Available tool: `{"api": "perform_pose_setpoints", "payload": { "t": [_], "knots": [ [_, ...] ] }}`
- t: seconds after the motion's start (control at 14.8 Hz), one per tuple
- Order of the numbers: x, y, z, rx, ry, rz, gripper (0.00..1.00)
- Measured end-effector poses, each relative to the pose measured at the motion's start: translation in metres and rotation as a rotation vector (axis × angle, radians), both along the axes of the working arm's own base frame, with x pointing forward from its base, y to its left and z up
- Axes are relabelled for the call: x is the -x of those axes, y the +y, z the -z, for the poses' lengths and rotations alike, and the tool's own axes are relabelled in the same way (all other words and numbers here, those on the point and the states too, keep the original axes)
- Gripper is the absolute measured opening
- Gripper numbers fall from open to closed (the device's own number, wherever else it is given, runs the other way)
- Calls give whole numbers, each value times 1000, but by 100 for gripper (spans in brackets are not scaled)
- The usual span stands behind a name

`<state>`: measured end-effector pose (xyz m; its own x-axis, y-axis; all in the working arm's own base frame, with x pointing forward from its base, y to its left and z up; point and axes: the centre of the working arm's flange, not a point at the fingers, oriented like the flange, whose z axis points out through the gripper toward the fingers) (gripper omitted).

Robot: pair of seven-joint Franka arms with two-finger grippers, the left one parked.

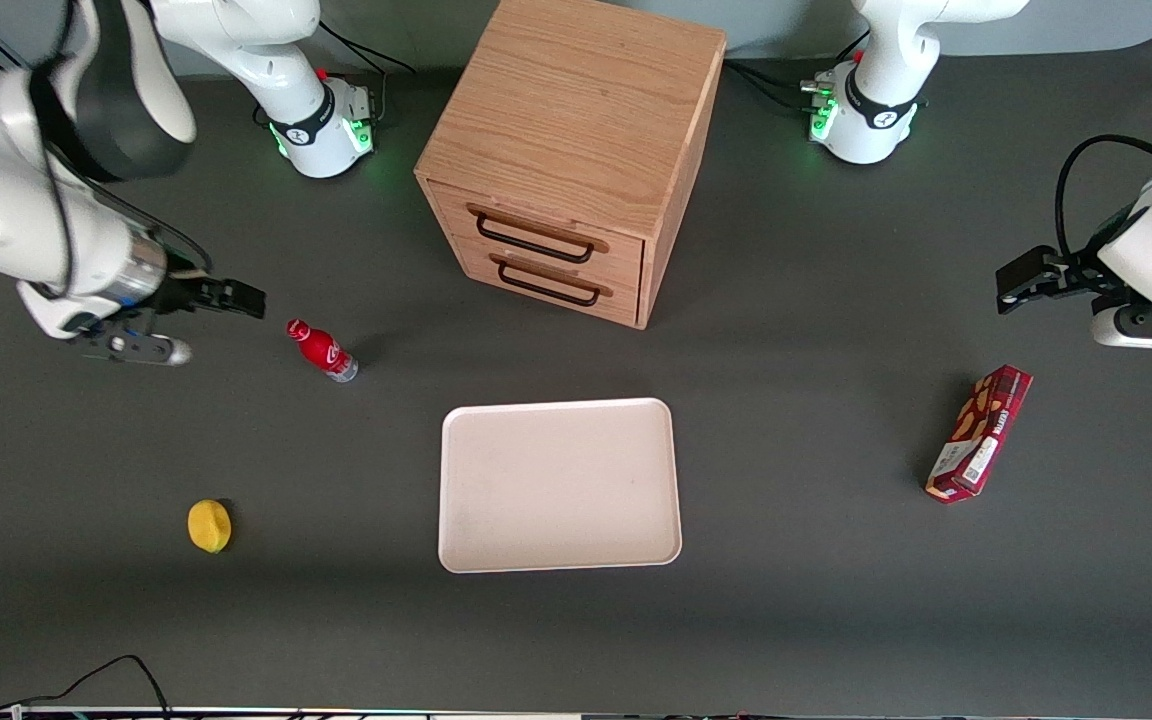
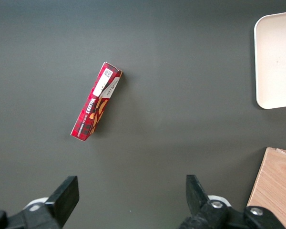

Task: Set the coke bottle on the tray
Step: 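Move the right gripper down to the small red Coca-Cola bottle, then close the right gripper around the bottle's body and lift it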

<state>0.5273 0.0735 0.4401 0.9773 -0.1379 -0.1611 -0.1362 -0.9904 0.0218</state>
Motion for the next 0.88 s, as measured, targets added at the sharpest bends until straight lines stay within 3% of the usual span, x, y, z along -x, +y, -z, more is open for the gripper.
{"api": "perform_pose_setpoints", "payload": {
  "t": [0.2,0.47,0.61,0.68,0.88],
  "knots": [
    [17,-3,70,-3,-31,4,100],
    [32,-3,105,-5,-61,3,95],
    [36,-2,110,-5,-59,1,81],
    [37,-2,112,-4,-57,1,65],
    [38,-1,114,-5,-60,-1,32]
  ]
}}
